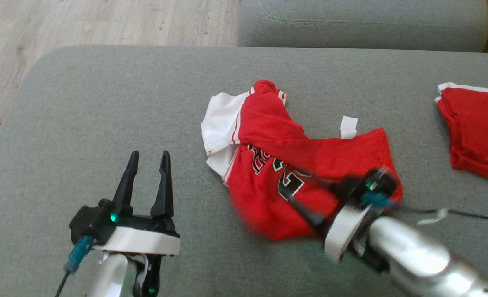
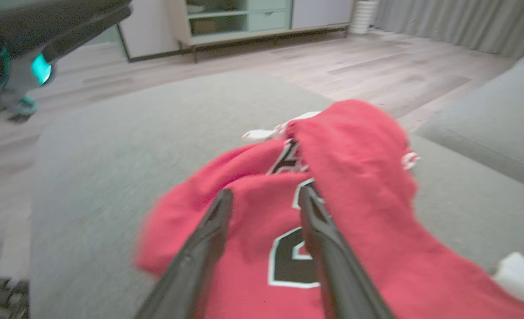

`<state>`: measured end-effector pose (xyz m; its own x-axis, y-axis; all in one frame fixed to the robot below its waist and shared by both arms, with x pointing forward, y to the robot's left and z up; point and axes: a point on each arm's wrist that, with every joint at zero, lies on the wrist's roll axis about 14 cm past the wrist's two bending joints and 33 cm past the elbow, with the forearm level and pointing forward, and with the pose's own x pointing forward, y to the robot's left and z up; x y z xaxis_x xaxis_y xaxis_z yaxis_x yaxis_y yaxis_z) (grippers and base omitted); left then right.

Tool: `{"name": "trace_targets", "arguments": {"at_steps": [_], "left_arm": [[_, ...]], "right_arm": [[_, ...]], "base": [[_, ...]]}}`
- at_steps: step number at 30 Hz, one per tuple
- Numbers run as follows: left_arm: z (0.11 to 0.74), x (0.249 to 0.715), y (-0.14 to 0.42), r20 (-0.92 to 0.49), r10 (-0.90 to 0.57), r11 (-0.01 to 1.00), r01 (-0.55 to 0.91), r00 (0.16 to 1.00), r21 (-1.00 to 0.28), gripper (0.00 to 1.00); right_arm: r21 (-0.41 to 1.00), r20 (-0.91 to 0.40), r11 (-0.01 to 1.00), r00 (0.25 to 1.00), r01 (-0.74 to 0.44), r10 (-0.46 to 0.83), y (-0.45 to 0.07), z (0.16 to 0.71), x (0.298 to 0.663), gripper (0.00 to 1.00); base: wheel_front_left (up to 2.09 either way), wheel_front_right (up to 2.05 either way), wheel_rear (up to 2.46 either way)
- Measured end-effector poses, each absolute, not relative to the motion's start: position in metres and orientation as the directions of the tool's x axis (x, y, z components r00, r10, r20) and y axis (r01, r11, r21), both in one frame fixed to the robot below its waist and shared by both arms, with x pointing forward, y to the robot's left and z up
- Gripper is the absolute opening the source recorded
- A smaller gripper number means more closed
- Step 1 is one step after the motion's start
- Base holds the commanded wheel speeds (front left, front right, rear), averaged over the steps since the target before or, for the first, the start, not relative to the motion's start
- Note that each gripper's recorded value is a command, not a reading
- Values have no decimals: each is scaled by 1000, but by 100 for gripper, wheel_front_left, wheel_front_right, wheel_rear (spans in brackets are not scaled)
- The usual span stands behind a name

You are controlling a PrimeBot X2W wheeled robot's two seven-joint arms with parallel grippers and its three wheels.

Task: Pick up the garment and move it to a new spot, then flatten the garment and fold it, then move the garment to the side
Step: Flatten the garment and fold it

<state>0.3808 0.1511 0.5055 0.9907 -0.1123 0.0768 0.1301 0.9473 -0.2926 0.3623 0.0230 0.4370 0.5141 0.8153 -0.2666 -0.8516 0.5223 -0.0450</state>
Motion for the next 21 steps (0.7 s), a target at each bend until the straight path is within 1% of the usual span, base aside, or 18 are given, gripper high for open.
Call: {"name": "trace_targets", "arguments": {"at_steps": [3,6,8,10,13,15,19,21], "left_arm": [[506,382,150,79,-115,947,133,990,-293,100],[509,382,151,88,-112,947,134,990,-293,100],[510,382,152,92,-110,947,133,990,-292,100],[512,382,153,96,-107,948,131,990,-292,100],[512,381,155,97,-102,948,126,990,-291,100],[510,381,156,93,-98,949,122,991,-291,100],[507,380,160,81,-87,951,107,993,-291,100],[504,378,161,73,-83,952,100,994,-291,100]], "right_arm": [[-36,-170,632,628,-774,760,5,464,397,100],[-40,-72,745,746,-665,662,-23,492,431,100],[-16,-13,804,804,-594,594,-37,504,442,100],[10,28,839,839,-544,543,-44,509,440,100],[45,29,861,862,-507,506,-43,497,423,100],[34,5,860,861,-508,509,-38,486,413,100],[-20,8,841,841,-541,541,-26,487,414,100],[-53,0,814,815,-578,579,-12,489,418,100]], "base": [[0,0,0],[0,0,0],[0,0,0],[0,0,0],[0,0,0],[0,0,0],[0,0,0],[0,0,0]]}}
